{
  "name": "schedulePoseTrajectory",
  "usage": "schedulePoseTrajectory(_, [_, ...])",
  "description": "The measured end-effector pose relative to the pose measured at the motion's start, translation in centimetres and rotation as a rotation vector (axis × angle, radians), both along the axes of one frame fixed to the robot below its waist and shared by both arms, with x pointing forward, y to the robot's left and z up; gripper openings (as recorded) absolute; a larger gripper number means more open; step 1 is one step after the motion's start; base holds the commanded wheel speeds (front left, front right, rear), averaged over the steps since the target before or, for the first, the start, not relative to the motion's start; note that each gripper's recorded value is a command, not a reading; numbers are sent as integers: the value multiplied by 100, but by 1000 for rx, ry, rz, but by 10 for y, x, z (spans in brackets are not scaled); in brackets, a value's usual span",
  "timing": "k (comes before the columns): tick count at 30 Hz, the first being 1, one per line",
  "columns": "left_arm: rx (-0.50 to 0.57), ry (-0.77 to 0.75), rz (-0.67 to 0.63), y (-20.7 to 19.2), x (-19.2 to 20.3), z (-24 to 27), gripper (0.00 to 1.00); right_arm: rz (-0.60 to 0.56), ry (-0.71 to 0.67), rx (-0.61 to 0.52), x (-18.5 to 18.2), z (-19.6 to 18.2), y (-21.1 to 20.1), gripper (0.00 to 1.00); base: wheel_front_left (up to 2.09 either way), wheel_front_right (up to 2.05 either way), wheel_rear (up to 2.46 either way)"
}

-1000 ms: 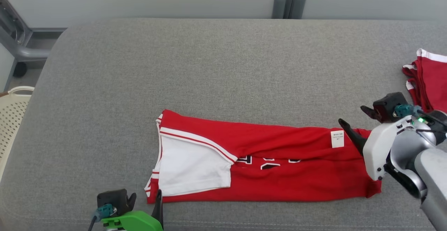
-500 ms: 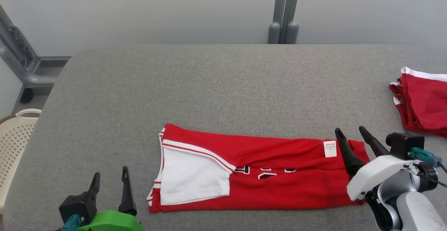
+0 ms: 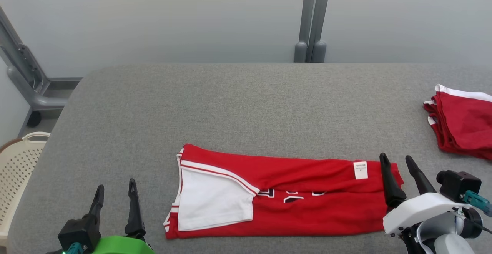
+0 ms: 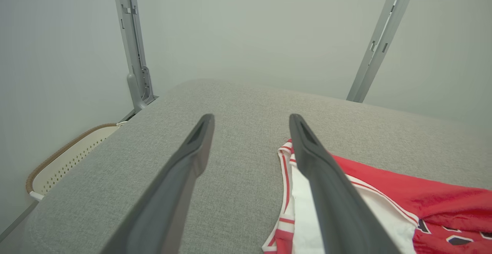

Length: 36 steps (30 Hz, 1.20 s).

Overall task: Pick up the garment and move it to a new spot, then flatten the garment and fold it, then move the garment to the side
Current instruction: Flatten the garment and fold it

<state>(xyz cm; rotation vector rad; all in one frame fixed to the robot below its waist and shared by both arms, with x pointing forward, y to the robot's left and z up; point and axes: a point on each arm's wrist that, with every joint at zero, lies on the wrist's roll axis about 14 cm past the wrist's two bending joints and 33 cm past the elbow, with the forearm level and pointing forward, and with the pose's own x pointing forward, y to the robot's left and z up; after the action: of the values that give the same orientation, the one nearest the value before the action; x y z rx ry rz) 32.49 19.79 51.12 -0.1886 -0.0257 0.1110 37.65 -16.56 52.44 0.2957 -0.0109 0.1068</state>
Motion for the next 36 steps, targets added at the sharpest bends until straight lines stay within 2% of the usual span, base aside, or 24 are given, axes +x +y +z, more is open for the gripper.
schedulePoseTrajectory(6, [13,-9,-35,-2,1,-1,100,2,12,31,-6,-9,3,100,0,0,0])
schedulePoseTrajectory(13, [15,4,-100,-7,0,-10,100,63,48,31,-17,-25,26,100,0,0,0])
schedulePoseTrajectory(22, [6,8,-69,6,-2,-14,100,107,79,32,-23,-37,41,100,0,0,0])
schedulePoseTrajectory(31, [31,27,-95,0,-3,-23,100,113,82,48,-20,-37,44,100,0,0,0])
schedulePoseTrajectory(36, [29,37,-101,-3,-3,-26,100,73,77,46,-16,-35,30,100,0,0,0])
